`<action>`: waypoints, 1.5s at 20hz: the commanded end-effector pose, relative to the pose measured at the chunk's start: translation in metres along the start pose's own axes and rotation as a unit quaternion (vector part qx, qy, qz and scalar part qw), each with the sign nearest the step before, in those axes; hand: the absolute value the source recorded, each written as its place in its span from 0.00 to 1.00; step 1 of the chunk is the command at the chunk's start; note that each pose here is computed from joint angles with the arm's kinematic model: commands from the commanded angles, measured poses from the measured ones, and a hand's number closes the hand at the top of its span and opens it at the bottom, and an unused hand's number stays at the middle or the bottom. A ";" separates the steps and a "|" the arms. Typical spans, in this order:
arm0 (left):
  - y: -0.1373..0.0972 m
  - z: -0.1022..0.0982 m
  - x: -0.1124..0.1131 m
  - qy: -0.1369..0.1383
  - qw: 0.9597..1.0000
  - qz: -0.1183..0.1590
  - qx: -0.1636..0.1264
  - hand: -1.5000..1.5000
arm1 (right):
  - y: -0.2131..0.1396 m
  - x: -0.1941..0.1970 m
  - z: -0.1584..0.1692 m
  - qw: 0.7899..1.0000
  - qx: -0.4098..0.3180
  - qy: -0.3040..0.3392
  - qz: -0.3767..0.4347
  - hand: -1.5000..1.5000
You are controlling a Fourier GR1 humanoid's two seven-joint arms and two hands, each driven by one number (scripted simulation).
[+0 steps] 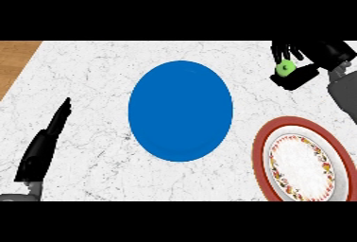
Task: Pick the eggplant from the plate and place it in the plate
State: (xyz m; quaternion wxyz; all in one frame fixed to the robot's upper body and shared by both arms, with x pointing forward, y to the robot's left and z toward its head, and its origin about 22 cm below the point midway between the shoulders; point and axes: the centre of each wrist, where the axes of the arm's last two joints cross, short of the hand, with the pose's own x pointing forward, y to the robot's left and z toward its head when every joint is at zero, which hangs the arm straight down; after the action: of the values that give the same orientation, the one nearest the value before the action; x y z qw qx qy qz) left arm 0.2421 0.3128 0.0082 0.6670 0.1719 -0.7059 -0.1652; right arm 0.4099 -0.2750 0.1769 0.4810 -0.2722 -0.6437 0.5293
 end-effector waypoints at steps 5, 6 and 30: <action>0.002 0.008 -0.008 0.011 1.000 -0.008 0.005 0.50 | -0.035 -0.015 -0.008 0.970 -0.129 -0.203 -0.040 1.00; 0.002 0.002 -0.003 0.018 1.000 -0.004 0.008 0.50 | -0.039 -0.014 -0.010 0.962 -0.120 -0.239 -0.058 1.00; 0.024 0.023 -0.013 0.047 0.998 -0.005 0.037 0.50 | 0.043 0.174 -0.108 0.923 0.087 -0.353 -0.123 1.00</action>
State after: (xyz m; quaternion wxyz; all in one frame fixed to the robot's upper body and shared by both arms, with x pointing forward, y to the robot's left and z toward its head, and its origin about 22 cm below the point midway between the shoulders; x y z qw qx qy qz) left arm 0.2173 0.3409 -0.0013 0.6907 0.2103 -0.6783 -0.1364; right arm 0.4457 -0.1031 0.2048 0.3056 0.0509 -0.7755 0.5501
